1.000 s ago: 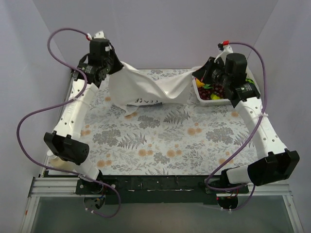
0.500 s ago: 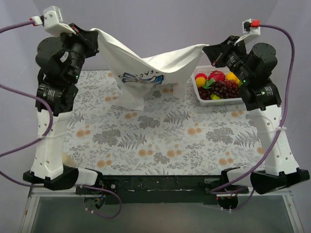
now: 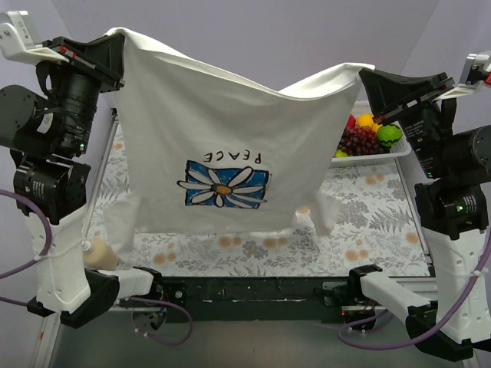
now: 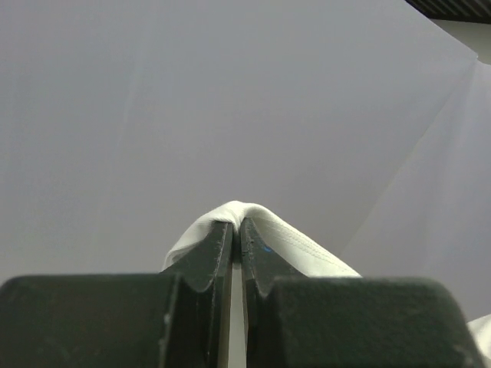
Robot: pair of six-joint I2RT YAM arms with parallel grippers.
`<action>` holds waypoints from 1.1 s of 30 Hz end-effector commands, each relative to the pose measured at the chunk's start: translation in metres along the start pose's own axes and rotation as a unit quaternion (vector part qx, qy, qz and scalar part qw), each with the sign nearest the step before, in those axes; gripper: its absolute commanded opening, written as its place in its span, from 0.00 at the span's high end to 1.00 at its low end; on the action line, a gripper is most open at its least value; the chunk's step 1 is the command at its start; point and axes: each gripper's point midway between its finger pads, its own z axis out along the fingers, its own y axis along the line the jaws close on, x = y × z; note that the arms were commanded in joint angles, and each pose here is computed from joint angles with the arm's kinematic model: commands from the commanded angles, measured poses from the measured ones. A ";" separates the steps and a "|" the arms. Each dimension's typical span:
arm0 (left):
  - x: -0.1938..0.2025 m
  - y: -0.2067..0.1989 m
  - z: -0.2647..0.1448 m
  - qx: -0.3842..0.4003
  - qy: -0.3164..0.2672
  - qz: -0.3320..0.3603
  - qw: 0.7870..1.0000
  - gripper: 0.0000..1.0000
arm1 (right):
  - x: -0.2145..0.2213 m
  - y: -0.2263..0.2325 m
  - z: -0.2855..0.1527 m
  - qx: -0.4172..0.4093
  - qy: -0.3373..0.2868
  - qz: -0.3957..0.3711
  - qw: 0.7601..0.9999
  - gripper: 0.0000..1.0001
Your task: Pin the brooch onto the clothing
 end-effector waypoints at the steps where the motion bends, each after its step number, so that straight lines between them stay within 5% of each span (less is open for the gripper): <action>1: 0.033 0.017 0.022 -0.032 0.045 0.023 0.998 1.00 | -0.021 -0.006 0.004 0.017 -0.046 -0.024 0.999 0.99; 13: 0.122 0.084 0.079 -0.113 0.121 0.042 0.985 1.00 | 0.073 -0.082 0.071 0.084 0.037 -0.020 0.996 0.99; 18: 0.135 0.121 0.115 -0.129 0.128 0.030 0.983 1.00 | 0.071 -0.087 0.115 0.073 0.058 -0.020 0.995 0.99; 24: 0.082 0.103 0.127 -0.084 0.058 0.027 0.994 1.00 | 0.026 -0.066 0.137 0.040 0.014 -0.029 0.999 0.99; 33: 0.014 0.065 0.079 -0.056 -0.012 0.042 0.997 1.00 | -0.022 -0.028 0.087 0.012 -0.044 -0.038 0.998 0.99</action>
